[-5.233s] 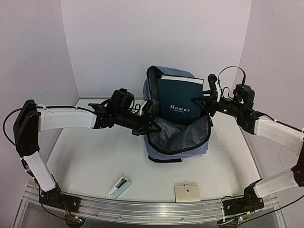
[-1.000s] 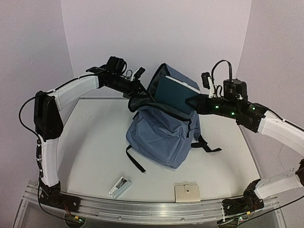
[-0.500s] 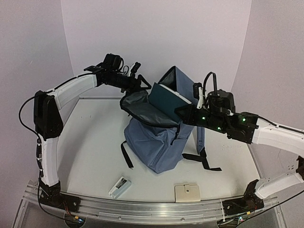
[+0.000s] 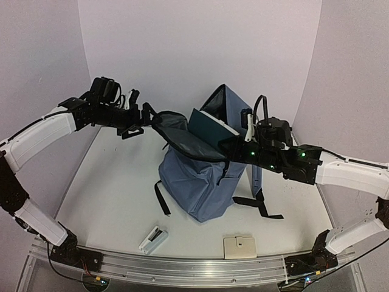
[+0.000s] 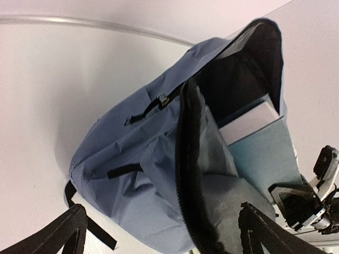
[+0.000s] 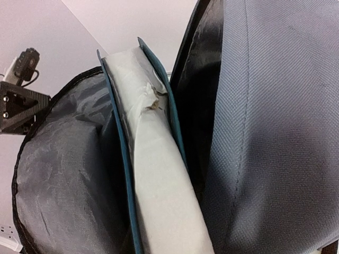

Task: Pack the student bag
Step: Place the book in the student bag.

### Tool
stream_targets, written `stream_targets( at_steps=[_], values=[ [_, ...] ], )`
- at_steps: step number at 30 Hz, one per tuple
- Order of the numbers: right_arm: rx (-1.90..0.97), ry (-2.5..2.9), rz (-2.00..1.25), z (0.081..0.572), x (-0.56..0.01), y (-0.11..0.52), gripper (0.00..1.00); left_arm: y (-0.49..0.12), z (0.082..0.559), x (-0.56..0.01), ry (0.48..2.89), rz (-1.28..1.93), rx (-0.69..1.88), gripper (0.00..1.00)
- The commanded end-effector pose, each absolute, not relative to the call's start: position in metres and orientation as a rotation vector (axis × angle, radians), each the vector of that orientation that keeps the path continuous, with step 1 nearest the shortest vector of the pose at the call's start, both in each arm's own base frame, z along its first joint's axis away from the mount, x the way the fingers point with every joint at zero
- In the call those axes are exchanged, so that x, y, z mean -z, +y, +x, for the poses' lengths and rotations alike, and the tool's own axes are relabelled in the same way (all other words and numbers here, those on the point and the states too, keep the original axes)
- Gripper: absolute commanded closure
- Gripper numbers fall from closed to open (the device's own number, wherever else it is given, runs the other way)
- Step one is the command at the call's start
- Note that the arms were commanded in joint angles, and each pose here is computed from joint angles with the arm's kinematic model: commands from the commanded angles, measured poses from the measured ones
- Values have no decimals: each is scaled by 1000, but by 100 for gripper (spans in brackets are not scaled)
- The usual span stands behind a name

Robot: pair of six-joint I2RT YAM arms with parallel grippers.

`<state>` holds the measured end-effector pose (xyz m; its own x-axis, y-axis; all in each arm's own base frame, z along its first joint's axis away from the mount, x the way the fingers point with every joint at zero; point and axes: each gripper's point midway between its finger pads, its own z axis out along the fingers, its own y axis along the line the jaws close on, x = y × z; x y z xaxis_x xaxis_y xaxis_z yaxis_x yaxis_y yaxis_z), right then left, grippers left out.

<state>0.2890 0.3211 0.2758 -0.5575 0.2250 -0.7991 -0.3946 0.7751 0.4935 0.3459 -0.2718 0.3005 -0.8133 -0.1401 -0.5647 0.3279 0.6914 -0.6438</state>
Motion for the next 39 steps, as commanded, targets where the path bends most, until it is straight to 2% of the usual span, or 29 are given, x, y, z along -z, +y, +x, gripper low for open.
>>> stream_targets(
  at_steps=[1,8,9,10,11,13,14,15,16,17,19,21,23,26,31,35,39],
  values=[
    [-943,1888,-105,291,-320,344,100,-297,321,-310,2242,131,1339,0],
    [-927,1946,-137,288,-307,366,100,-327,308,-328,2158,230,1536,0],
    [-909,1964,-138,289,-302,368,100,-331,307,-329,2154,247,1558,6],
    [-888,1982,-137,290,-297,369,100,-334,307,-330,2147,262,1575,16],
    [-854,2007,-130,292,-289,368,100,-336,306,-333,2131,280,1592,33],
    [-772,2063,-109,296,-269,363,100,-337,304,-345,2082,316,1617,76],
    [-728,2082,-90,298,-260,359,98,-336,302,-354,2050,331,1615,90],
    [-688,2094,-73,300,-254,354,91,-333,300,-362,2021,342,1606,98],
    [-656,2101,-60,301,-249,350,82,-331,299,-369,1997,349,1595,100],
    [-644,2097,-56,302,-250,347,76,-329,299,-374,1980,348,1579,100],
    [-646,2076,-61,301,-260,344,69,-323,297,-380,1967,342,1547,100],
    [-675,2034,-80,298,-282,343,59,-321,298,-377,1983,331,1520,100],
    [-727,1986,-112,291,-309,341,44,-321,300,-371,2007,320,1508,100],
    [-802,1924,-166,278,-340,337,32,-323,303,-362,2028,307,1510,100],
    [-836,1881,-222,257,-350,318,29,-325,308,-355,2035,292,1511,100],
    [-854,1933,-246,242,-321,314,36,-329,310,-360,2017,304,1530,100],
    [-928,1976,-230,224,-294,319,46,-330,314,-361,2012,302,1527,100]
  ],
)
